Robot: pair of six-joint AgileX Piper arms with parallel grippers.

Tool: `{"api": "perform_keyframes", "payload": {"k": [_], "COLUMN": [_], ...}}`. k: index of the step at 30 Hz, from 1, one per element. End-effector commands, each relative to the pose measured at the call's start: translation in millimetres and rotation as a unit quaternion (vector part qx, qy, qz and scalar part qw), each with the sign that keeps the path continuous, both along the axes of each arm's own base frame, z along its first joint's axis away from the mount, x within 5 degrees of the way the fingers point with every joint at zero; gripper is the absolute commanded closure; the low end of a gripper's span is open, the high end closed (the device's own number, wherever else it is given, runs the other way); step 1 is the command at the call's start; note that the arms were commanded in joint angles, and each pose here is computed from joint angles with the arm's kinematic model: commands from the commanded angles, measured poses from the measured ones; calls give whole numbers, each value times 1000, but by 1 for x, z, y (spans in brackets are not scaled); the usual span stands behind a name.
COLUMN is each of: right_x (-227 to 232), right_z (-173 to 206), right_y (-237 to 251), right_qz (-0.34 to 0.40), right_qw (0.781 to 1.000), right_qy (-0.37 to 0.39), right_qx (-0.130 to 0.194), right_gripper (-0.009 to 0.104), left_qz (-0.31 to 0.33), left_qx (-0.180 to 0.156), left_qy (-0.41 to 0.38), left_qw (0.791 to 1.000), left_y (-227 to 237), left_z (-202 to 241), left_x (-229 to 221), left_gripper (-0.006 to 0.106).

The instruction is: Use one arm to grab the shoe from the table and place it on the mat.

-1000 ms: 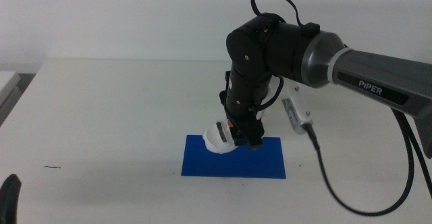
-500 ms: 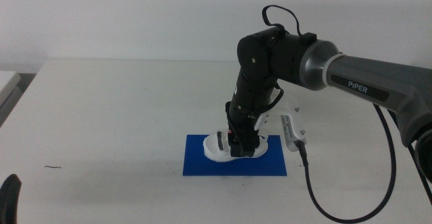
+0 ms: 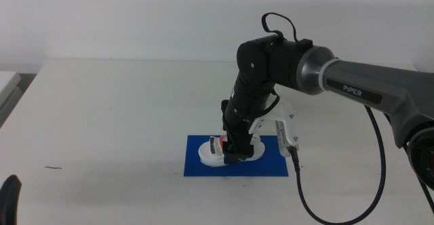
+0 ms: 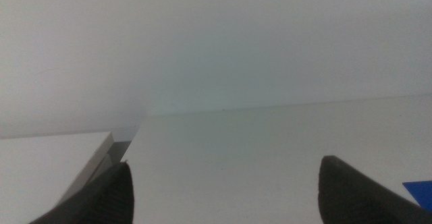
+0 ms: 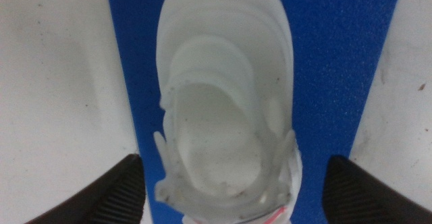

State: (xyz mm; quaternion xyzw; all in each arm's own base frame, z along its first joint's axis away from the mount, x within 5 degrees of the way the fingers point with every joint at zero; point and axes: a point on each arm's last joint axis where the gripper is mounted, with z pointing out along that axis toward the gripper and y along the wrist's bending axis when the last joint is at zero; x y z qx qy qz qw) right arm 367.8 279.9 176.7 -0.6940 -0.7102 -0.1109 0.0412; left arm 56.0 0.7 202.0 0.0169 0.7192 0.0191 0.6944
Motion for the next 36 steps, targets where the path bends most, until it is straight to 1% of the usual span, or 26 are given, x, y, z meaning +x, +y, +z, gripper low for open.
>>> {"api": "perform_keyframes", "payload": {"k": [1,2,5,6,7,8,9,10,11,12,13,16,17,18,20,21,23,24,26,27,28,30,32,33,34,36], "right_x": [2,2,-3,-7,-10,-16,-23,-33,-39,-44,-49,-62,-67,-71,-78,-81,-94,-100,-112,-118,-124,-140,-160,-171,-180,-204], "right_z": [8,15,48,64,77,94,110,126,142,156,167,196,203,209,219,225,234,236,235,234,233,225,214,206,199,180], "right_y": [-3,-3,-8,-13,-18,-26,-34,-41,-45,-49,-52,-62,-65,-69,-74,-80,-92,-101,-119,-131,-142,-170,-193,-203,-211,-225], "right_qz": [4,21,83,120,168,254,358,441,519,563,581,576,586,610,666,682,718,728,736,730,722,694,660,645,633,603], "right_qw": [1000,1000,994,989,980,957,918,878,826,789,770,759,746,723,660,639,587,571,554,552,553,560,563,560,556,539], "right_qy": [-9,-21,-63,-83,-106,-134,-152,-163,-195,-219,-235,-278,-289,-294,-315,-323,-338,-339,-342,-352,-360,-381,-414,-432,-445,-480], "right_qx": [7,12,14,7,-13,-44,-74,-90,-104,-113,-118,-121,-125,-138,-147,-149,-163,-170,-187,-199,-209,-243,-276,-291,-304,-340], "right_gripper": [10,4,2,2,2,2,2,2,2,2,2,2,2,2,2,2,2,2,2,2,2,2,2,2,2,2], "left_qz": [-1,-1,-1,-1,-1,-1,-1,-1,-1,-1,-1,-1,-1,-1,-1,-1,-1,-1,-1,-1,-1,-1,-1,-1,-1,-1], "left_qx": [-3,-3,-3,-3,-3,-3,-3,-3,-3,-3,-3,-3,-3,-3,-3,-3,-3,-3,-3,-3,-3,-3,-3,-3,-3,-3], "left_qy": [-4,-4,-4,-4,-4,-4,-4,-4,-4,-4,-4,-4,-4,-4,-4,-4,-4,-4,-4,-4,-4,-4,-4,-4,-4,-4], "left_qw": [1000,1000,1000,1000,1000,1000,1000,1000,1000,1000,1000,1000,1000,1000,1000,1000,1000,1000,1000,1000,1000,1000,1000,1000,1000,1000], "left_y": [0,0,0,0,0,0,0,0,0,0,0,0,0,0,0,0,0,0,0,0,0,0,0,0,0,0], "left_z": [1,1,1,1,1,1,1,1,1,1,1,1,1,1,1,1,1,1,1,1,1,1,1,1,1,1], "left_x": [0,0,0,0,0,0,0,0,0,0,0,0,0,0,0,0,0,0,0,0,0,0,0,0,0,0], "left_gripper": [7,7,7,7,7,7,7,7,7,7,7,7,7,7,7,7,7,7,7,7,7,7,7,7,7,7]}}
